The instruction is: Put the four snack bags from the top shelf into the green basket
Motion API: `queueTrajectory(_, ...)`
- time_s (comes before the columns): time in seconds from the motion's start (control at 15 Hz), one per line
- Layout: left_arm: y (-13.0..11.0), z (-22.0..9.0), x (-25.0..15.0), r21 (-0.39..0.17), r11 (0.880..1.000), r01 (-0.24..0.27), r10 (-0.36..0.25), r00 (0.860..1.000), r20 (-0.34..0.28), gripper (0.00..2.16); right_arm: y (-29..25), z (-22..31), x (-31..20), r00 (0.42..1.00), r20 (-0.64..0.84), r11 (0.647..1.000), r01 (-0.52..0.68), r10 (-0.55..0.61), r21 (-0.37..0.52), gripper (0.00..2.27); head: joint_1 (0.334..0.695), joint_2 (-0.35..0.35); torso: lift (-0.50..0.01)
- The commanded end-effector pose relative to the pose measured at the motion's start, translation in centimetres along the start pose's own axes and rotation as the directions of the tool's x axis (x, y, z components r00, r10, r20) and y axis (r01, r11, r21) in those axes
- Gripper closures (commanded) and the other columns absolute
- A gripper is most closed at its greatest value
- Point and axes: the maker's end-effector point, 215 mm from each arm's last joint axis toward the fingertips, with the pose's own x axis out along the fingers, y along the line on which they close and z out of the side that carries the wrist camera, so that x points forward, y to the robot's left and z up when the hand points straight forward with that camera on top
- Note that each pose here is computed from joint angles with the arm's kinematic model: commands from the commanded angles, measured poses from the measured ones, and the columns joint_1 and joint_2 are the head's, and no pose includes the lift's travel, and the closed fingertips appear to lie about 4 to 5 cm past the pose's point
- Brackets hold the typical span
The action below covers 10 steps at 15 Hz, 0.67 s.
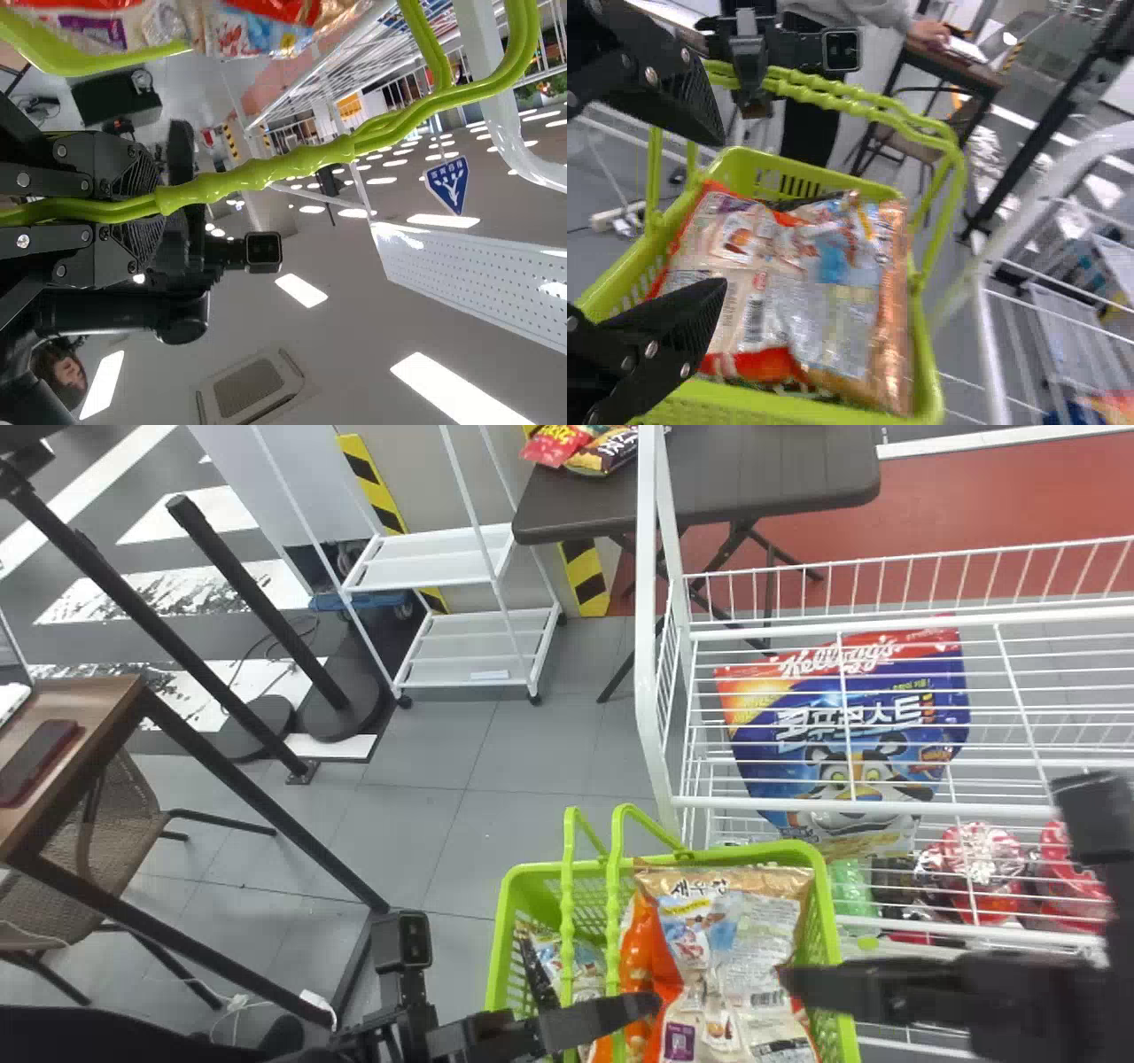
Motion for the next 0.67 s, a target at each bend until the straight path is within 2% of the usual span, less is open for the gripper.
queueTrajectory(0.0, -0.1, 0.1, -0.2, -0.001, 1.0, 0.006, -0.006, 1.0, 0.003, 2.15, -4.8, 5.2, -4.1, 0.956, 0.228, 0.978, 0.202, -0.185, -0.054, 0.05, 0.695, 0.35, 0.0)
queueTrajectory(0.07, -0.1, 0.1, -0.2, 0.0, 1.0, 0.005, -0.005, 1.0, 0.002, 2.15, -7.1, 6.6, -5.7, 0.917, 0.298, 0.952, 0.299, -0.267, -0.067, 0.05, 0.695, 0.335, 0.0)
queueTrajectory(0.13, -0.1, 0.1, -0.3, 0.0, 1.0, 0.004, -0.004, 1.0, 0.004, 2.15, -9.8, 7.6, -7.7, 0.86, 0.363, 0.906, 0.414, -0.36, -0.082, 0.04, 0.695, 0.286, 0.0)
queueTrajectory(0.2, 0.0, 0.1, -0.5, -0.004, 1.0, 0.001, -0.001, 1.0, 0.005, 2.15, -11.9, 9.2, -10.2, 0.783, 0.447, 0.846, 0.524, -0.433, -0.1, 0.04, 0.695, 0.186, 0.0)
queueTrajectory(0.33, 0.1, 0.0, -0.6, -0.007, 1.0, -0.001, 0.001, 1.0, 0.005, 2.15, -14.3, 10.5, -13.5, 0.663, 0.563, 0.74, 0.66, -0.493, -0.129, 0.04, 0.695, 0.081, 0.0)
queueTrajectory(0.4, 0.1, 0.0, -0.5, -0.006, 1.0, 0.0, 0.0, 1.0, 0.006, 2.15, -14.7, 11.0, -14.7, 0.617, 0.624, 0.702, 0.696, -0.479, -0.149, 0.03, 0.695, 0.042, 0.0)
queueTrajectory(0.47, 0.1, 0.0, -0.4, -0.008, 1.0, 0.001, -0.001, 1.0, 0.004, 2.15, -14.8, 11.3, -15.2, 0.589, 0.667, 0.685, 0.711, -0.457, -0.158, 0.03, 0.695, -0.018, 0.0)
queueTrajectory(0.6, 0.1, -0.1, -0.3, -0.007, 1.0, 0.002, -0.002, 1.0, 0.001, 2.15, -15.8, 10.4, -15.8, 0.551, 0.714, 0.663, 0.73, -0.432, -0.162, 0.03, 0.695, -0.053, 0.0)
